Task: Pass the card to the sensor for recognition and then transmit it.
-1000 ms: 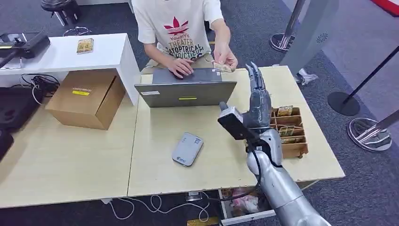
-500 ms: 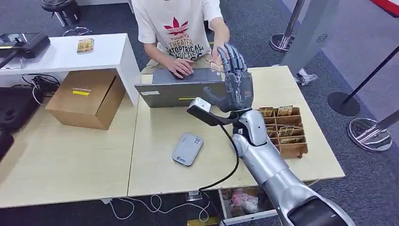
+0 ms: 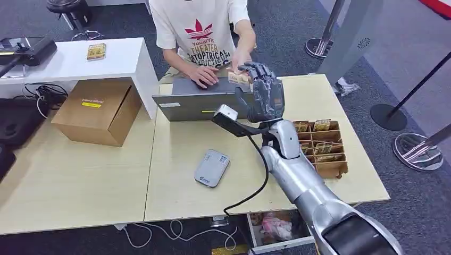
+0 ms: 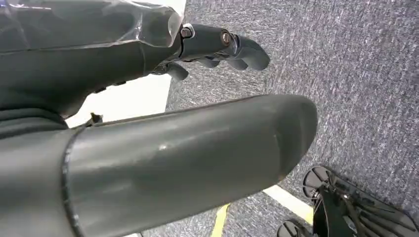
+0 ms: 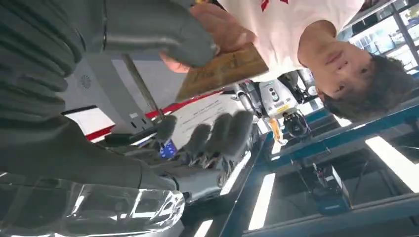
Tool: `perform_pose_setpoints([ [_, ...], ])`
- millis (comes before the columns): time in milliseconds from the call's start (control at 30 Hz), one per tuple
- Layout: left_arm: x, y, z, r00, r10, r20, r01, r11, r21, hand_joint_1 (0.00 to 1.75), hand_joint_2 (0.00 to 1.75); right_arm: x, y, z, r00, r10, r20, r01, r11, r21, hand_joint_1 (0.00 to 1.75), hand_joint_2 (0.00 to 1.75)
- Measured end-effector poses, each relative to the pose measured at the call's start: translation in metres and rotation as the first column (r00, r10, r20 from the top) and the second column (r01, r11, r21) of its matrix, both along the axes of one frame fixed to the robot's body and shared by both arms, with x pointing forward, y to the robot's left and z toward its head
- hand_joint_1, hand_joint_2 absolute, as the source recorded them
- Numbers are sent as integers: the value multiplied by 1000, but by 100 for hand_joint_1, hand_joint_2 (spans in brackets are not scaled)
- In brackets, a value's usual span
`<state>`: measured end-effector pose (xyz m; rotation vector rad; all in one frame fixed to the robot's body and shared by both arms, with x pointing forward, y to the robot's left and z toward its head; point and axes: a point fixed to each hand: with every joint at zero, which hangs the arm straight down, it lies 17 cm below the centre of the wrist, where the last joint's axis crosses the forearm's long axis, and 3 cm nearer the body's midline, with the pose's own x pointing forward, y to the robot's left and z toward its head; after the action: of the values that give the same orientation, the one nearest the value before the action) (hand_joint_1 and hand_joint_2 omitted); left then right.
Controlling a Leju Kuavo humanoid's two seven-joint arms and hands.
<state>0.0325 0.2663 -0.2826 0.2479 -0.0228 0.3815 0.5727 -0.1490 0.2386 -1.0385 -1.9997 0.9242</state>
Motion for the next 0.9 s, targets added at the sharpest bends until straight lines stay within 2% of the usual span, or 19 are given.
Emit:
perform_pose_setpoints([
  [900, 2, 5, 0, 1000, 10, 12, -10, 1000, 19, 0, 0, 3, -5, -13, 999, 4, -48, -3, 1000, 27, 173, 175],
])
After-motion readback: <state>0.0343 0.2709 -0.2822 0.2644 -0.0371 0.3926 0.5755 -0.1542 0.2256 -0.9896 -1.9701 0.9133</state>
